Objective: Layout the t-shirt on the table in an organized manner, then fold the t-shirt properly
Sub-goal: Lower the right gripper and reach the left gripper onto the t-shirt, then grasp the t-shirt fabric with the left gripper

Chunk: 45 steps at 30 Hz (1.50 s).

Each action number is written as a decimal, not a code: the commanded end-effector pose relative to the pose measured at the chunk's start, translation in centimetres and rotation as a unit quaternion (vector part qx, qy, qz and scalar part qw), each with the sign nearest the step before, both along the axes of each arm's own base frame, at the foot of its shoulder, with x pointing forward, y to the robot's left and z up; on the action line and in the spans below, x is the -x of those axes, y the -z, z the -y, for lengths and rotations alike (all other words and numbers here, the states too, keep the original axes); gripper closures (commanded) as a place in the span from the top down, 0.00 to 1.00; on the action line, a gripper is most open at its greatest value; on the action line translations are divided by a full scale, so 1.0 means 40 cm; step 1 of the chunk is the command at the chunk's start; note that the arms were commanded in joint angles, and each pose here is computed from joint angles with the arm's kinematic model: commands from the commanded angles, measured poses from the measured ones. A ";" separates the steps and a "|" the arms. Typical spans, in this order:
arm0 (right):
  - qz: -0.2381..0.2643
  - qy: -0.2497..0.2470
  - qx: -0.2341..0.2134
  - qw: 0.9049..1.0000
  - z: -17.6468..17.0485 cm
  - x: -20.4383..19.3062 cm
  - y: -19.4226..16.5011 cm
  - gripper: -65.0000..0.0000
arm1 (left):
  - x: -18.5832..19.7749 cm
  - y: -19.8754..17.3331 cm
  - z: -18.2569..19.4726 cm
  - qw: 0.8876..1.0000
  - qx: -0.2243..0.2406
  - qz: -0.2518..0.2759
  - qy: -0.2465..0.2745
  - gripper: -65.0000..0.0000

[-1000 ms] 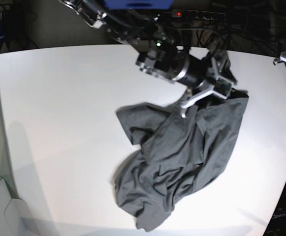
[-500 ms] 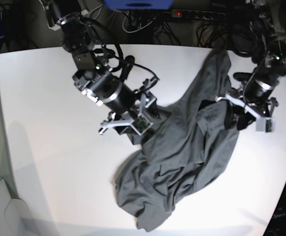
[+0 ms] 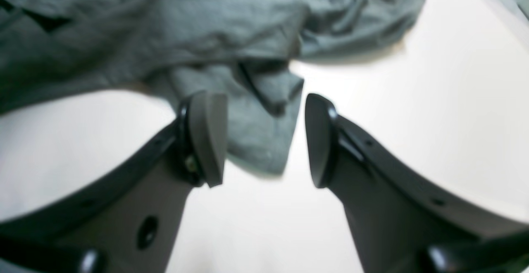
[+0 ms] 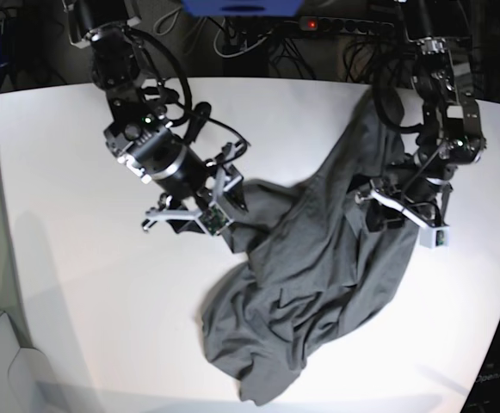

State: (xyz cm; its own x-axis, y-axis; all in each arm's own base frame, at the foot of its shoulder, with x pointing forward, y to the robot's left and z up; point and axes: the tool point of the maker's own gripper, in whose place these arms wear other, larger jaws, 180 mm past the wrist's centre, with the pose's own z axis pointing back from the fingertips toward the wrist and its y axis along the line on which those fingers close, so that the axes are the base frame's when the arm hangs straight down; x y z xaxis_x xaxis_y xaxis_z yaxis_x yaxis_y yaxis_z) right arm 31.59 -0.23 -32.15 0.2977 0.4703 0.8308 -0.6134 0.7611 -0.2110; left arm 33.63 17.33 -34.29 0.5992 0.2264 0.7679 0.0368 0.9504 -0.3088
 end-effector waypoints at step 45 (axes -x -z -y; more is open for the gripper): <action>0.015 -0.002 -0.007 1.000 -0.003 -0.037 -0.013 0.48 | -0.007 0.062 0.034 0.999 -0.051 0.001 -0.002 0.34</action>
State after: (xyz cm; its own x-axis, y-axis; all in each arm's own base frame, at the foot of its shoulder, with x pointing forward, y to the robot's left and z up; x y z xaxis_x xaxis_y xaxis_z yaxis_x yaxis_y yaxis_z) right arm 32.44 -0.41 -33.11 0.3130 0.4801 0.8195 -0.6150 0.7600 -0.2104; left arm 32.93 16.05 -38.11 0.6365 0.1477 0.7570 0.0194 0.9781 -0.2072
